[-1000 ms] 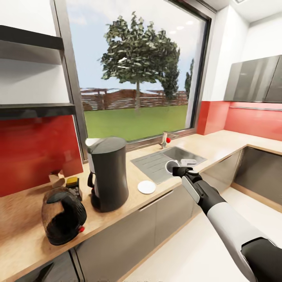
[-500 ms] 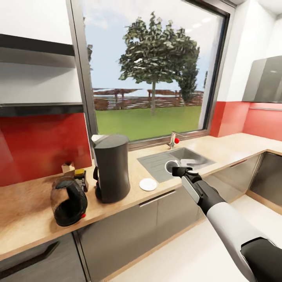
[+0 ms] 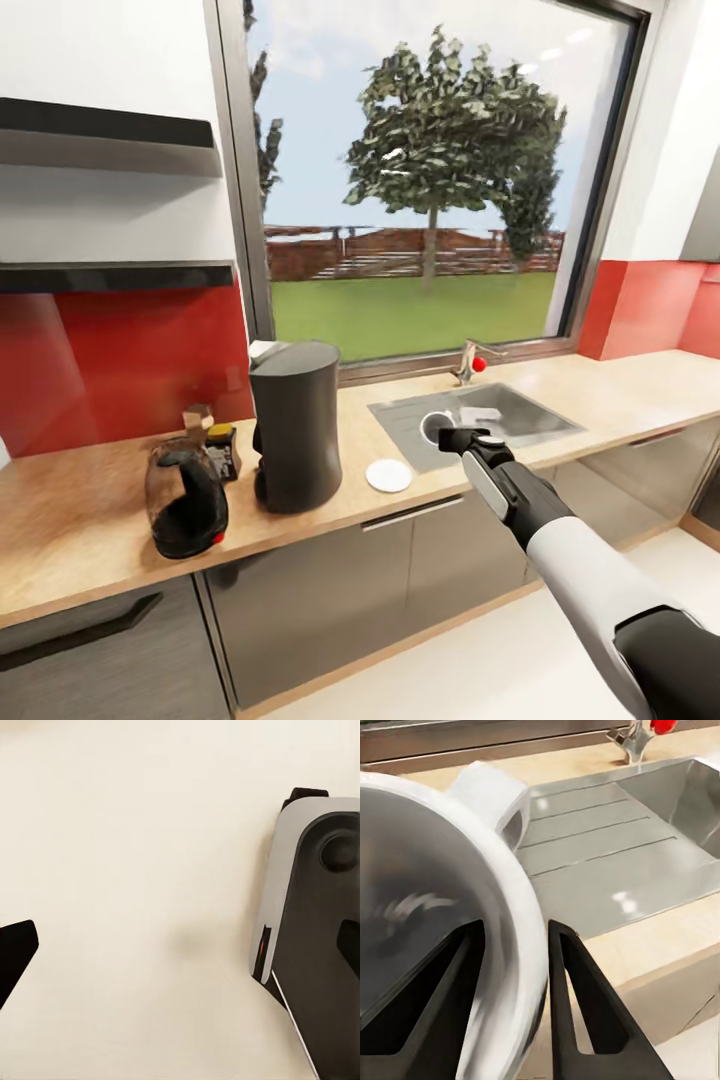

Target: Set up a coffee station on the kitchen countertop: keep the coffee maker on the countertop, move the bottle of coffee from the kitchen shelf to the counter next to the coffee maker, place a paper coffee filter on top of the coffee maker, put the saucer next to the coffee maker with the coffee cup on the saucer, and place the electric kettle next to the coffee maker.

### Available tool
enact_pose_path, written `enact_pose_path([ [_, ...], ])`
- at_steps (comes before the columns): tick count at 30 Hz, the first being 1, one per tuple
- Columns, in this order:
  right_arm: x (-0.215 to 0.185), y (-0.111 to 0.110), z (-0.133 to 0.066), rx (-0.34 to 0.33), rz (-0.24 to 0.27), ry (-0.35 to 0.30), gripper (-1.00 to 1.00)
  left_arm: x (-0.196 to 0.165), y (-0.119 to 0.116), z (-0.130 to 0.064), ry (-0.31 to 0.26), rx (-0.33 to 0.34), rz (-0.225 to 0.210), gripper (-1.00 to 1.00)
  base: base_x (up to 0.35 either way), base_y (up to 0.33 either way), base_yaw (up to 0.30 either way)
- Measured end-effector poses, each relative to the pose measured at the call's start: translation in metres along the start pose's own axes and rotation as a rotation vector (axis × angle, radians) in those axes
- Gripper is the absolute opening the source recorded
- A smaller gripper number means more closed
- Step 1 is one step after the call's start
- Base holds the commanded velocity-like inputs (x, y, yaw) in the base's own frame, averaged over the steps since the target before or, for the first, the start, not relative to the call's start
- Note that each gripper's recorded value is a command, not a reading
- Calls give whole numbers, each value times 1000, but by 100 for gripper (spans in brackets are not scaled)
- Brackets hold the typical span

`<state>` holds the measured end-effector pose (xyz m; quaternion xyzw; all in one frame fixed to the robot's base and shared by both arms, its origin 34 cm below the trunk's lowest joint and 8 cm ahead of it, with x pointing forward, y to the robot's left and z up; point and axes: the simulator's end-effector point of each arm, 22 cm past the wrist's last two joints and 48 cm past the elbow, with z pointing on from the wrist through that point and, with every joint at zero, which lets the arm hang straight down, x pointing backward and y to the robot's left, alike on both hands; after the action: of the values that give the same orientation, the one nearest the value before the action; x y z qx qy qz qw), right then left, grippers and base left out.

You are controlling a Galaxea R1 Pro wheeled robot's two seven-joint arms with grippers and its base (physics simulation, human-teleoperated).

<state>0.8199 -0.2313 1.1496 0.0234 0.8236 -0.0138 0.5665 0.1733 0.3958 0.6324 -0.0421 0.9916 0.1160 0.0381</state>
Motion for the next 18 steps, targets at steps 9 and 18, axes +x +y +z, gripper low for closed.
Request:
enact_pose_path([
  [9, 44, 10, -6, -19, -50, 206, -100, 1, -1, 0, 2, 6, 12, 100, 33, -2, 4],
  [18, 69, 9, -13, -20, -78, 323, -100, 2, 0, 0, 3, 5, 15, 100, 0, 0, 0],
])
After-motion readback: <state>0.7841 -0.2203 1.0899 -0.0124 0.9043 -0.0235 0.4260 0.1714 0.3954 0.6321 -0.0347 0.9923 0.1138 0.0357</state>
